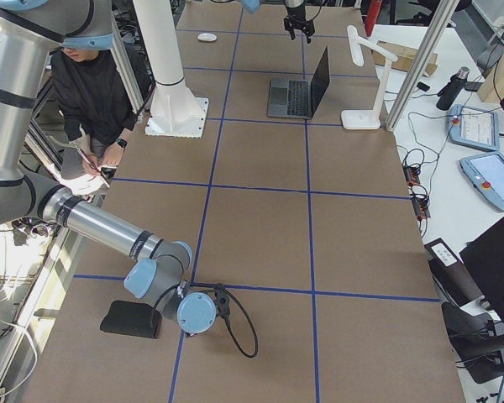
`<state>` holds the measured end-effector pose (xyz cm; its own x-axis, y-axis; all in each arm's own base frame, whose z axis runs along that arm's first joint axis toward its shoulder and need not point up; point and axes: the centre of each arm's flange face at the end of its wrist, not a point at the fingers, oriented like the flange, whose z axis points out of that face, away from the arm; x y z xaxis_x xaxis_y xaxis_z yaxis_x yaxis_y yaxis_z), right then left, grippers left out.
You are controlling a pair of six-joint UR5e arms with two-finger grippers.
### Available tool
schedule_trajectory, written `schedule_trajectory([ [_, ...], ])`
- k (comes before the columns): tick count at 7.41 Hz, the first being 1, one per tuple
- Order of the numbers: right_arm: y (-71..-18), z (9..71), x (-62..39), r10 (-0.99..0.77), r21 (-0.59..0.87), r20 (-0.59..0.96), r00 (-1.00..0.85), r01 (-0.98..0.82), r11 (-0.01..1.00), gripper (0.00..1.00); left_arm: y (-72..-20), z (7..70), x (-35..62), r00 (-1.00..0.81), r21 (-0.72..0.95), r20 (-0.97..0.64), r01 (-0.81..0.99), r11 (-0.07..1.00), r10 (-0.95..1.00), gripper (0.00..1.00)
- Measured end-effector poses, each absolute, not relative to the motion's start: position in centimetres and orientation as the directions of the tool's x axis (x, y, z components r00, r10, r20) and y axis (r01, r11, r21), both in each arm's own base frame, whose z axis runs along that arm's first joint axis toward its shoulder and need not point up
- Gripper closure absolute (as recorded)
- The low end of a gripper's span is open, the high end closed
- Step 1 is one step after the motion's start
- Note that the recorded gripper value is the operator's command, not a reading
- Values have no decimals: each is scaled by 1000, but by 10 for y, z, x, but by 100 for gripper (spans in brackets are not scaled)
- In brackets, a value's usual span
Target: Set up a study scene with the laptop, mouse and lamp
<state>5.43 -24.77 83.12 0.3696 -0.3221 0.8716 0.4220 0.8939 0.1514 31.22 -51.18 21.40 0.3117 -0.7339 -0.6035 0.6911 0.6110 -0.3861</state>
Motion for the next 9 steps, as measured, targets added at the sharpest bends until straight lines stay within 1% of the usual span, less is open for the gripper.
schedule_trajectory([
  [2,-238,842,50,-344,171,877,336,451,876,1,-485,215,299,401,-326,-662,607,725,-633,0],
  [4,-231,845,47,-340,167,883,324,459,873,1,-452,244,277,520,-237,-698,482,844,-493,1],
  [5,-228,846,45,-339,165,885,321,464,870,1,-442,257,270,560,-200,-701,441,875,-442,0],
  [9,-221,849,39,-368,188,883,292,498,846,1,-433,264,263,583,-173,-706,409,896,-403,1],
])
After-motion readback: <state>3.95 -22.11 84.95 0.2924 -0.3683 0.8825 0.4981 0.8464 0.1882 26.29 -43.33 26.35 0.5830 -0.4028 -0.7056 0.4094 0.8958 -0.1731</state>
